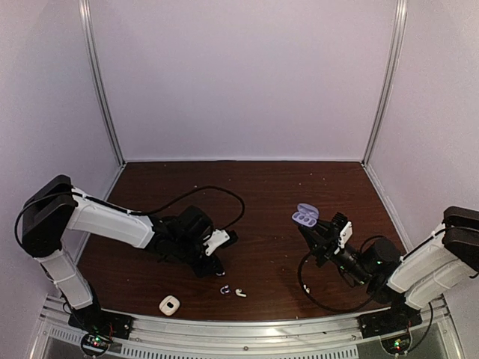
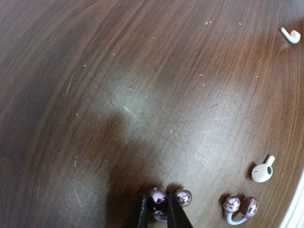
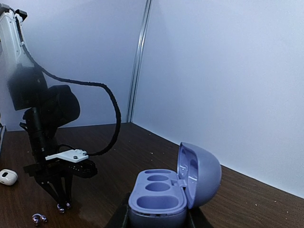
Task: Insert the wireless bluetooth earbuds into the charging case
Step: Pick up the left earbud from the center of the board, then place the left earbud in the left side groove of the charging case.
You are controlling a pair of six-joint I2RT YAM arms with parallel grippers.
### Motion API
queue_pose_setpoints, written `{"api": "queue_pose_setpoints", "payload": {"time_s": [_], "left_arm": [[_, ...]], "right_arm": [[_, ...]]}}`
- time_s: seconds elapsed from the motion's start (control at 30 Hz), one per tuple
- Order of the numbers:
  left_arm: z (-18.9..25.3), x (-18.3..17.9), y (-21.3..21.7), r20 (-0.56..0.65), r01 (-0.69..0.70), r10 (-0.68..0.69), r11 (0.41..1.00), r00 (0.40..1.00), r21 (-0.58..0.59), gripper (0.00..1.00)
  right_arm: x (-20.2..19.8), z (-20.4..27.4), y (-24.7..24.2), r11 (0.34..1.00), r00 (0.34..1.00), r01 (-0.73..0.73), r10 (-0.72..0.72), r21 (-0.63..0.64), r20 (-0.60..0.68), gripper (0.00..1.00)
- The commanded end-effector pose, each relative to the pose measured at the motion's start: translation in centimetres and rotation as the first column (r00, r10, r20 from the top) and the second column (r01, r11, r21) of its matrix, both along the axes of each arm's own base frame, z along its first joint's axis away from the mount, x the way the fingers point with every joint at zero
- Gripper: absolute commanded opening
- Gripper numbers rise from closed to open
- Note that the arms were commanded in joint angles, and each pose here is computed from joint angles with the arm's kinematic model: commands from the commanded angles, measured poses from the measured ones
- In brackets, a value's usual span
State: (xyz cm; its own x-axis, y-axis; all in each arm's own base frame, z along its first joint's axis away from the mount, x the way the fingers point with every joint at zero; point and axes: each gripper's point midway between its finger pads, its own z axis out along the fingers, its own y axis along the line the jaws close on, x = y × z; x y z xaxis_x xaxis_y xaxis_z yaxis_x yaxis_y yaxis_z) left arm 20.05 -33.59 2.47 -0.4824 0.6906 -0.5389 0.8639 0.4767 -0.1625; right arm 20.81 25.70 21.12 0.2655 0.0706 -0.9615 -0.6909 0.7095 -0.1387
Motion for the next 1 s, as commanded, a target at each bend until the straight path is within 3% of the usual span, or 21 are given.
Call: {"api": "queue_pose_setpoints", "payload": {"time_s": [0.0, 0.3, 0.7, 0.97], "left_arm": [[1.1, 0.8, -1.1, 0.034, 0.015, -0.013, 0.999, 0.999, -0.039, 0.14], [4.5, 1.6, -1.6, 0.076, -0.010, 0.017, 0.996, 0.997, -0.090, 0.04], [22.5, 4.6, -6.5, 0.273, -0.004, 0.112, 0.931, 0.956, -0.366, 0.03], [25.3, 3.1, -9.2, 0.286, 0.056, 0.073, 0.907, 0.956, -0.417, 0.03]], "right_arm": [[-0.8, 4.7, -1.5, 0.985, 0.993, -0.004, -0.016, 0.171, 0.115, 0.00], [-0.9, 4.4, -1.3, 0.986, 0.994, -0.015, -0.004, 0.163, 0.113, 0.00], [-2.8, 3.7, 2.3, 0.985, 0.963, -0.164, 0.148, 0.052, 0.227, 0.00], [-2.6, 5.1, 4.2, 0.985, 0.937, -0.172, 0.154, 0.031, 0.315, 0.00]]}}
